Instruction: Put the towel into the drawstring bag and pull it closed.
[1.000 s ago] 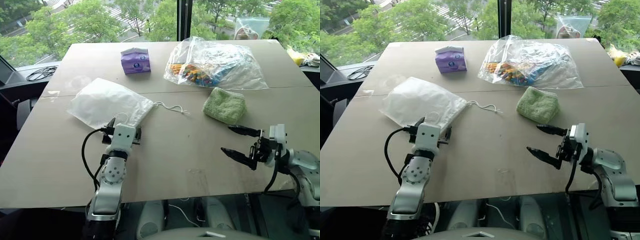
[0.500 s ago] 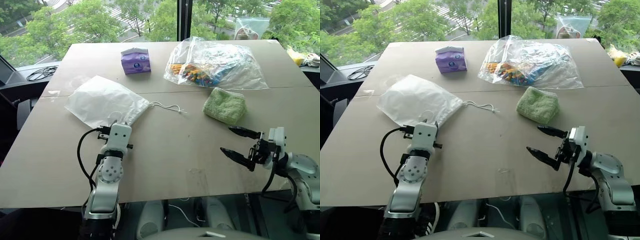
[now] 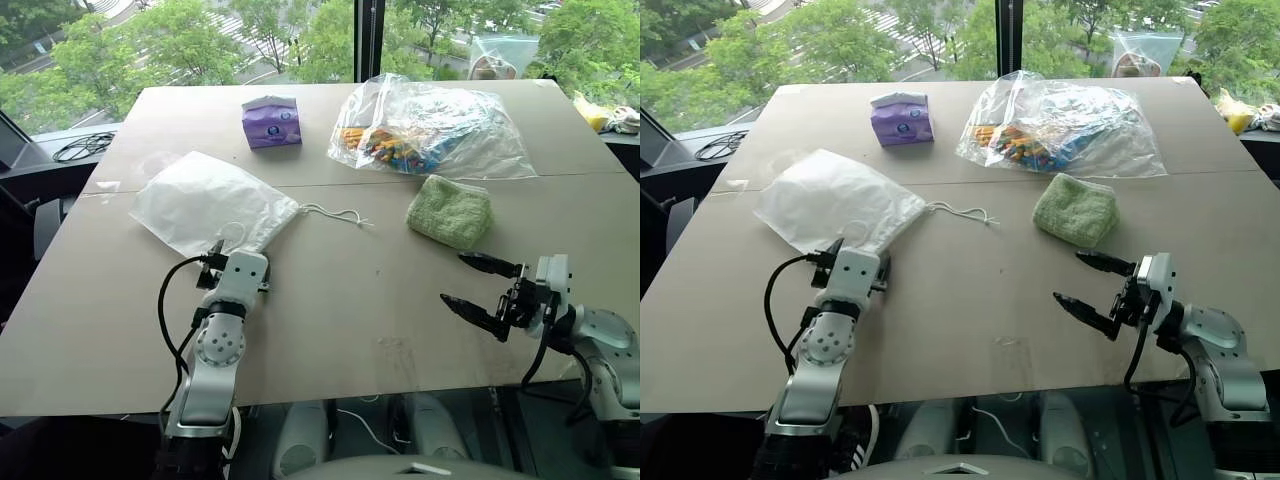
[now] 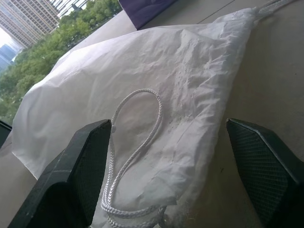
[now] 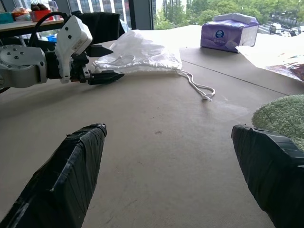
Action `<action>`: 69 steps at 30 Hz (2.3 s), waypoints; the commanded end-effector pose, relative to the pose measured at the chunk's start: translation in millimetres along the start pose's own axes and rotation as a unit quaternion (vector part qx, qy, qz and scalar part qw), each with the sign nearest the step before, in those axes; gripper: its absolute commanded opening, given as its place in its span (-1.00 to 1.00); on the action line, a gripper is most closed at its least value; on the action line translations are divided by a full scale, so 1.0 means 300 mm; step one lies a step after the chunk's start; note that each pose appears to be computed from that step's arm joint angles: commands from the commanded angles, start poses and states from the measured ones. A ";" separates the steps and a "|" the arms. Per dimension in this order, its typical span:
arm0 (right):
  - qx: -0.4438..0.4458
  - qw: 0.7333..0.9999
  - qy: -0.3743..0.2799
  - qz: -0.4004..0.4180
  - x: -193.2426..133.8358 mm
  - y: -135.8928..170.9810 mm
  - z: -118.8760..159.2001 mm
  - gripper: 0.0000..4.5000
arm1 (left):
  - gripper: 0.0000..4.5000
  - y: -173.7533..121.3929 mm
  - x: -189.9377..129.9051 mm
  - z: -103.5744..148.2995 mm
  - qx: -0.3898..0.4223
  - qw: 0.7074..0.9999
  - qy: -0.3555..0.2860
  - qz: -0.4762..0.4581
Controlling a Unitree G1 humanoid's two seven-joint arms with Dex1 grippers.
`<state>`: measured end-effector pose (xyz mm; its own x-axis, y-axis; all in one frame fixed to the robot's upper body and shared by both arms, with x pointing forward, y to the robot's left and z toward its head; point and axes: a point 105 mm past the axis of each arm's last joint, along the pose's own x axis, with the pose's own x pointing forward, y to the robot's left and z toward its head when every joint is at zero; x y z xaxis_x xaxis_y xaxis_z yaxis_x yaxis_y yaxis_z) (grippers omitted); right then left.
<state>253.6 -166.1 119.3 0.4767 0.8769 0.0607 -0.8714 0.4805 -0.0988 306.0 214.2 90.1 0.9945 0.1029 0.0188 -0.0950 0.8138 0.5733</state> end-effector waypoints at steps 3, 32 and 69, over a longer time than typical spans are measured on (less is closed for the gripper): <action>-0.020 1.000 -0.012 -0.010 -0.010 -0.008 0.023 1.00 | 0.76 0.051 0.023 0.000 0.021 0.999 -0.001 0.037; -0.137 0.961 0.115 -0.210 0.116 -0.256 -0.023 1.00 | -0.97 0.171 0.095 0.202 -0.106 0.993 -0.040 0.024; 0.202 0.818 0.407 -0.353 0.152 -0.433 -0.359 1.00 | -0.97 0.179 0.128 0.263 -0.090 0.994 -0.063 -0.022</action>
<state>433.4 -181.5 95.2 0.8202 0.1840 -0.5417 -0.2669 0.9606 -0.0778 343.0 221.4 171.6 0.9984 0.0280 0.0486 -0.0454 0.9122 0.4073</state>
